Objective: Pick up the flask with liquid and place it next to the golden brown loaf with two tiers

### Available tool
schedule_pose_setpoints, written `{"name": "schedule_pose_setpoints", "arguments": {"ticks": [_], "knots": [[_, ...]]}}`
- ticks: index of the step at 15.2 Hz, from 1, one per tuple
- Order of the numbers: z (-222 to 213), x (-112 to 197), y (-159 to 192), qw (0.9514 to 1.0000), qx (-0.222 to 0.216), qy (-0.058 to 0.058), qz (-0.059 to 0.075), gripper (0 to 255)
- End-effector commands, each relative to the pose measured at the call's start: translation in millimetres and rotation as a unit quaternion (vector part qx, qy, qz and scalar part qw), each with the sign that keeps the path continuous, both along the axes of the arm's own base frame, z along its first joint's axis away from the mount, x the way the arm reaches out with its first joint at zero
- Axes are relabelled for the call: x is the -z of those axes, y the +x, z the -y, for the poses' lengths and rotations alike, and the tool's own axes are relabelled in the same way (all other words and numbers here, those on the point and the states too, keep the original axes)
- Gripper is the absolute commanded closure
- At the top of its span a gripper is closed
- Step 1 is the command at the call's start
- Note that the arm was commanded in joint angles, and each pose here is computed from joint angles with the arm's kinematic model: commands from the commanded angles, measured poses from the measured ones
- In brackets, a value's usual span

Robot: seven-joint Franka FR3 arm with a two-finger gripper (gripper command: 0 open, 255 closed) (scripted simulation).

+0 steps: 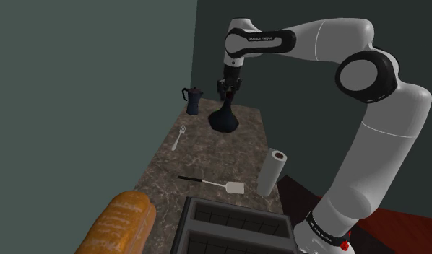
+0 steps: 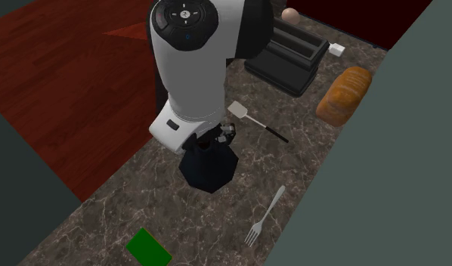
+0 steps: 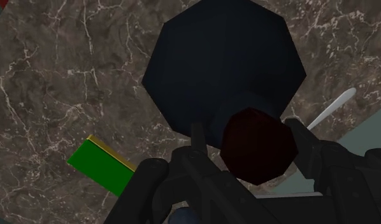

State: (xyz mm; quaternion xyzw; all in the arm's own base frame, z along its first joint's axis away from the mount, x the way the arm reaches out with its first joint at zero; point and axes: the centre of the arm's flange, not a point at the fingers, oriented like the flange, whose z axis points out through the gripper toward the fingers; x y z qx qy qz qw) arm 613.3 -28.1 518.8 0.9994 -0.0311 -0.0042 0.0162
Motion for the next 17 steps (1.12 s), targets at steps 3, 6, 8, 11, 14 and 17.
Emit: {"name": "schedule_pose_setpoints", "arguments": {"ticks": [3, 6, 8, 11, 14, 17], "knots": [[0.3, -21.8, 1.3, 1.0000, 0.000, 0.000, 0.001, 255], [0.3, -37.6, 1.3, 1.0000, 0.000, 0.000, 0.001, 255], [0.3, -48.2, 1.3, 1.0000, 0.000, 0.000, 0.001, 255], [0.3, -64.1, 1.3, 1.0000, 0.000, 0.000, 0.001, 255], [0.3, -79.9, 1.3, 1.0000, 0.000, 0.000, 0.001, 255], [0.3, -95.7, 1.3, 1.0000, 0.000, 0.000, 0.001, 255]]}}
